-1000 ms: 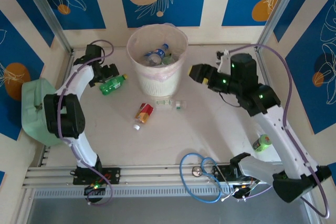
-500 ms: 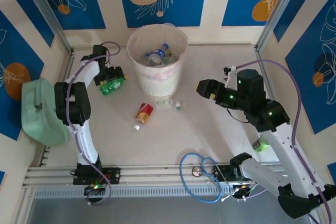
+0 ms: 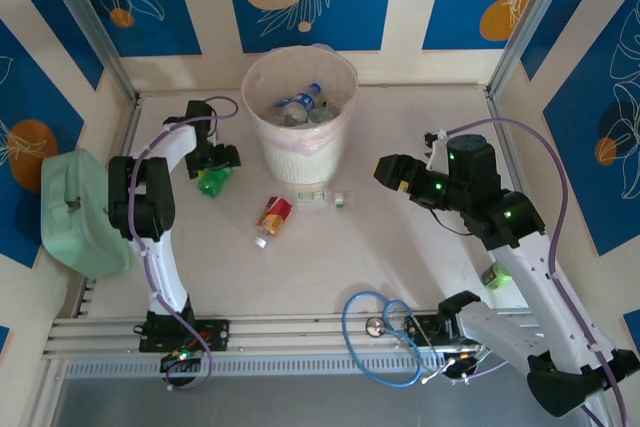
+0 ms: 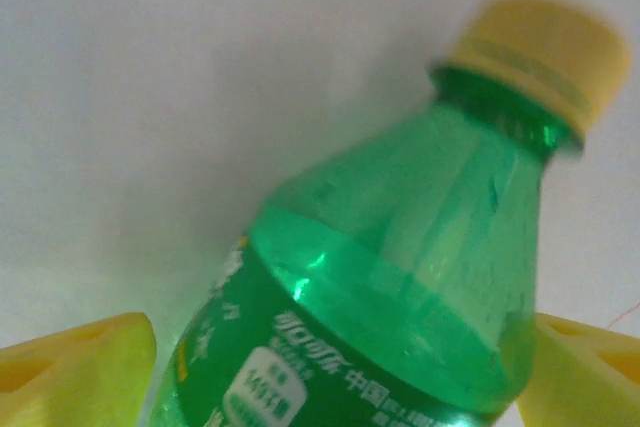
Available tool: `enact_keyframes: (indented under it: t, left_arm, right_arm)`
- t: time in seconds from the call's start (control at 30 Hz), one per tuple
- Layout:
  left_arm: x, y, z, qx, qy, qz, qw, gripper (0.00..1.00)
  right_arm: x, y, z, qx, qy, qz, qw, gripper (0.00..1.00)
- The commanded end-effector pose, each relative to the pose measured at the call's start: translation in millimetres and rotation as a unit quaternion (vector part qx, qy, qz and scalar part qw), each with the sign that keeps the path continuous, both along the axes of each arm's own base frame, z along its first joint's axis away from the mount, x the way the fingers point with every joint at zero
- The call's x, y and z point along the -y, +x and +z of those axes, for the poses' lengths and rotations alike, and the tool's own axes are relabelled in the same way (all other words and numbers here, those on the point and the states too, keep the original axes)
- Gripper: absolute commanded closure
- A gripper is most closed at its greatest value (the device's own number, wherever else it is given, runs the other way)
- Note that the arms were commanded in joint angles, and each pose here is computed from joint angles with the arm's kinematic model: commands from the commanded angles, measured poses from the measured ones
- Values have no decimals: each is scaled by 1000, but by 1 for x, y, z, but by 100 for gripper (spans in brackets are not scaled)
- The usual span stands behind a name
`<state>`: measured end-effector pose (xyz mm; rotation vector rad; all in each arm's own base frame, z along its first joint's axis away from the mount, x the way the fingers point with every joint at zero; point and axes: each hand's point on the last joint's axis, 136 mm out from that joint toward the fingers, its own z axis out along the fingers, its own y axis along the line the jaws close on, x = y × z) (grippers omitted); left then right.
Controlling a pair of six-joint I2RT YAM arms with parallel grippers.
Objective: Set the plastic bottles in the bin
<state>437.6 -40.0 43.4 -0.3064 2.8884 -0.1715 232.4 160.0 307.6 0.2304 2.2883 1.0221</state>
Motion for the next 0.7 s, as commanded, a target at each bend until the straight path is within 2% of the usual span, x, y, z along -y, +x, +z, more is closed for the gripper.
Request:
enact_keyframes:
  t: [0.0,0.13,0.23,0.37,0.57,0.67]
  left_arm:
    - [9,-19,8,4,14,-11,1000,13]
    - [16,-30,7,3,29,-24,999,13]
    - [17,-30,7,1,34,-22,999,17]
    - [17,-30,6,0,35,-16,999,26]
    - [16,-32,8,4,33,-8,999,49]
    - [15,-35,12,8,35,-3,999,53]
  right_arm:
    - [-1,-3,-3,-4,8,9,1000,16]
    - [-1,-2,-5,-6,13,10,1000,16]
    - [-3,-1,-7,-9,18,12,1000,16]
    - [0,-3,-5,-5,14,9,1000,16]
    - [5,-4,-6,-6,15,2,1000,17]
    - [5,-4,-4,-5,18,3,1000,18]
